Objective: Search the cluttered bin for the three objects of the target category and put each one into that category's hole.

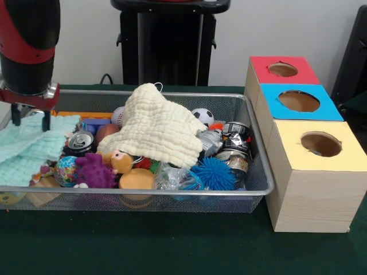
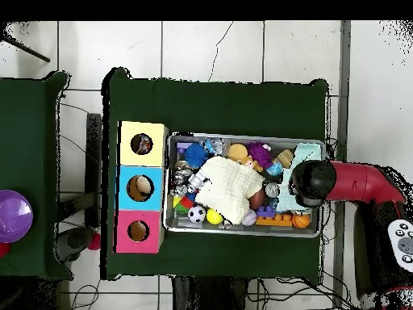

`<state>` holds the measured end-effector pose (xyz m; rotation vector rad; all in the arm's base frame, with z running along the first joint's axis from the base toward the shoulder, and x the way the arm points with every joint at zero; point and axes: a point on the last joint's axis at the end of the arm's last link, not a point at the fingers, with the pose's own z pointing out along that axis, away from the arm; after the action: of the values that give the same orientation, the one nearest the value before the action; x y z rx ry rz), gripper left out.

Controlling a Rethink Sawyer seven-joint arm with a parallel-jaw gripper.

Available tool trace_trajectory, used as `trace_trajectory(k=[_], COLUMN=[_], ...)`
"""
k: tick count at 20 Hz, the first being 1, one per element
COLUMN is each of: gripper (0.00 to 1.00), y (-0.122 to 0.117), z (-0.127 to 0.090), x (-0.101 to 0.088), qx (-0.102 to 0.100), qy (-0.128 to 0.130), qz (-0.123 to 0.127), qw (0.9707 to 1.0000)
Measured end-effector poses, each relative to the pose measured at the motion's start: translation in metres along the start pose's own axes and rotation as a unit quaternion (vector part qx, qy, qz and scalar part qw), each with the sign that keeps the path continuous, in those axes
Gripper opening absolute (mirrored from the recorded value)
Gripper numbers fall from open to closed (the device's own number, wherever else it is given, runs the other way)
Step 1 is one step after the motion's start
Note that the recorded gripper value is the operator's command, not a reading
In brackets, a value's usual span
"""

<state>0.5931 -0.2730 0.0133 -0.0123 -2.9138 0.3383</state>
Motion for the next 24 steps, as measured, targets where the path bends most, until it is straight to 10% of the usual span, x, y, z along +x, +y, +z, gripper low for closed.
trace_trajectory(k=[4, 8, 14, 22, 23, 24], gripper=[1.00, 1.00, 1.00, 1.00, 0.00, 0.00], y=[0.010, 0.012, 0.019, 0.041, 0.042, 0.042], z=[0.000, 0.005, 0.015, 0.016, 0.015, 0.015], x=[0.000, -0.007, -0.019, -0.029, -0.030, -0.032], qx=[-0.059, -0.076, -0.027, 0.024, 0.028, 0.022], qy=[-0.023, -0.077, -0.140, -0.153, -0.155, -0.158], qz=[0.019, 0.022, -0.033, -0.109, -0.113, -0.110], qw=[0.9978, 0.9938, 0.9893, 0.9819, 0.9810, 0.9811])
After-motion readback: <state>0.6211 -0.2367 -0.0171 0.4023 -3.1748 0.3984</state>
